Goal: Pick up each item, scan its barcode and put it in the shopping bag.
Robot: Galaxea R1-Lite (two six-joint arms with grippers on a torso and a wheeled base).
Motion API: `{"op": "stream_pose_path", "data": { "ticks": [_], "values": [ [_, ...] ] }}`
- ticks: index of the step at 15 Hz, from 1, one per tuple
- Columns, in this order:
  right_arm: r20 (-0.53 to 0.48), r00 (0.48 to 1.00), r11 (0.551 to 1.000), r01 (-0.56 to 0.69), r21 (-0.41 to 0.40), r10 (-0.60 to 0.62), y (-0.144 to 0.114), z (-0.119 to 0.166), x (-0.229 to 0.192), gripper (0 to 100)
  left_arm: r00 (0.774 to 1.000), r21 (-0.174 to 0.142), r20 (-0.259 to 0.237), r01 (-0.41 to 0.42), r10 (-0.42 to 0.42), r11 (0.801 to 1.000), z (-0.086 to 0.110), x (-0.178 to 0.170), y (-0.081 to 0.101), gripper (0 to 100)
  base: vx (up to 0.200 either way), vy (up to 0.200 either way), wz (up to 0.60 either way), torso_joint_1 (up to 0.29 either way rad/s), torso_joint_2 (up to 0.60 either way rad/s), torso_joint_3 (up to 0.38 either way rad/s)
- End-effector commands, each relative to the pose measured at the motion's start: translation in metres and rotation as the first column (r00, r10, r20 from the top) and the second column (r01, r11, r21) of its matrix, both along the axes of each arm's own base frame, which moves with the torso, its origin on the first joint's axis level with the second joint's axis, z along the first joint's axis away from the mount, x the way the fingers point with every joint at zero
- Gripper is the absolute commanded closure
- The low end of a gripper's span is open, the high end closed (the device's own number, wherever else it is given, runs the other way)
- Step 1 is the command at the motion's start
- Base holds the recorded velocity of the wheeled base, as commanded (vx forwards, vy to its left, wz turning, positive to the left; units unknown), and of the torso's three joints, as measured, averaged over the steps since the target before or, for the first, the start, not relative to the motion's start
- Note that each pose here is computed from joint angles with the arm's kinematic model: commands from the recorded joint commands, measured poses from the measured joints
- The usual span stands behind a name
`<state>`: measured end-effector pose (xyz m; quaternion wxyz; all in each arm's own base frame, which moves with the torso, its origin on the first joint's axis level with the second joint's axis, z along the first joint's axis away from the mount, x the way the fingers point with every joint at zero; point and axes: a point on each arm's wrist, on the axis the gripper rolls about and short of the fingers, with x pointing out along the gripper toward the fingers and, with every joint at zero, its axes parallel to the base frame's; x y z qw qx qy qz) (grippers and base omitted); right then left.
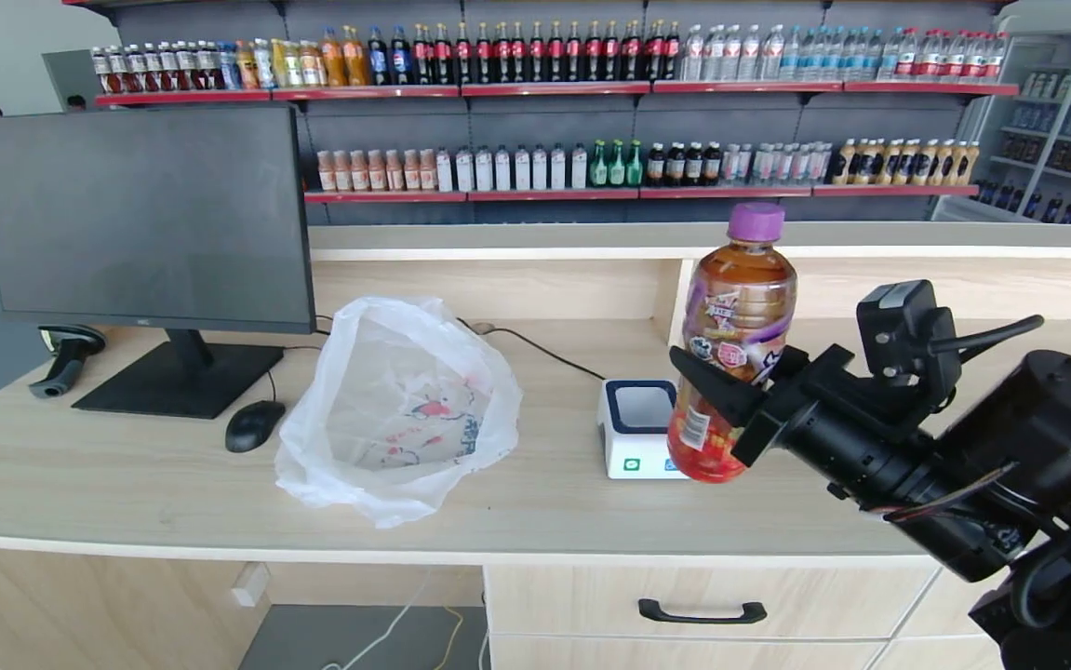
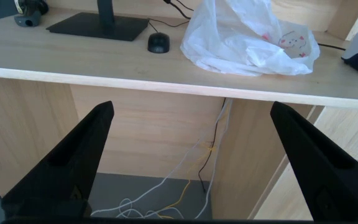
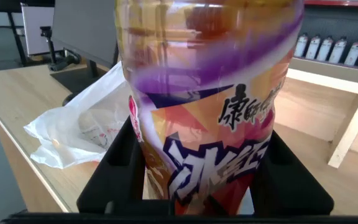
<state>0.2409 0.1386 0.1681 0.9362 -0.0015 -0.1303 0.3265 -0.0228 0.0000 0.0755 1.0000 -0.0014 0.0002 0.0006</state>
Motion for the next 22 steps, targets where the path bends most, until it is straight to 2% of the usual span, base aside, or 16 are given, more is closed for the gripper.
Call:
{"op": "stream_pose_path", "data": {
  "ticks": [1,5,7,8,12,16,20,22],
  "values": [
    [0.004,1.000,1.000,0.004,-0.006,-0.004,0.000,-0.001,0.002,100,1.000,0.000,0.000,0.000,0.000,1.000,0.000,0.000,0.000,0,0.000,0.000,0.00,0.000,0.00,0.000],
    [0.058,0.998,0.998,-0.016,-0.064,0.020,0.002,-0.001,0.013,100,1.000,-0.002,0.000,0.000,0.000,1.000,0.000,0.000,0.000,0,0.000,0.000,0.00,0.000,0.00,0.000],
    [0.152,0.985,0.989,-0.057,-0.136,0.077,0.008,0.002,0.027,100,1.000,-0.002,0.000,0.000,0.000,1.000,0.000,0.000,0.000,0,0.000,0.000,0.00,0.000,0.00,0.000],
    [0.240,0.967,0.981,-0.038,-0.192,0.085,0.006,0.007,0.039,100,1.000,-0.002,0.000,0.000,0.000,1.000,0.000,0.000,0.000,0,0.000,0.000,0.00,0.000,0.00,0.000],
    [0.382,0.920,0.956,0.029,-0.291,0.088,0.018,0.010,0.052,100,1.000,0.000,0.000,0.000,0.000,1.000,0.000,0.000,0.000,0,0.000,0.000,0.00,0.000,0.00,0.000],
    [0.511,0.847,0.883,0.122,-0.453,0.146,0.033,-0.006,0.058,100,1.000,0.000,0.000,0.000,0.000,1.000,0.000,0.000,0.000,0,0.000,0.000,0.00,0.000,0.00,0.000],
    [0.554,0.815,0.849,0.166,-0.502,0.168,0.038,-0.012,0.059,100,1.000,0.000,0.000,0.000,0.000,1.000,0.000,0.000,0.000,0,0.000,0.000,0.00,0.000,0.00,0.000],
    [0.601,0.780,0.828,0.214,-0.518,0.174,0.039,-0.008,0.058,100,1.000,0.000,0.000,0.000,0.000,1.000,0.000,0.000,0.000,0,0.000,0.000,0.00,0.000,0.00,0.000]
  ]
}}
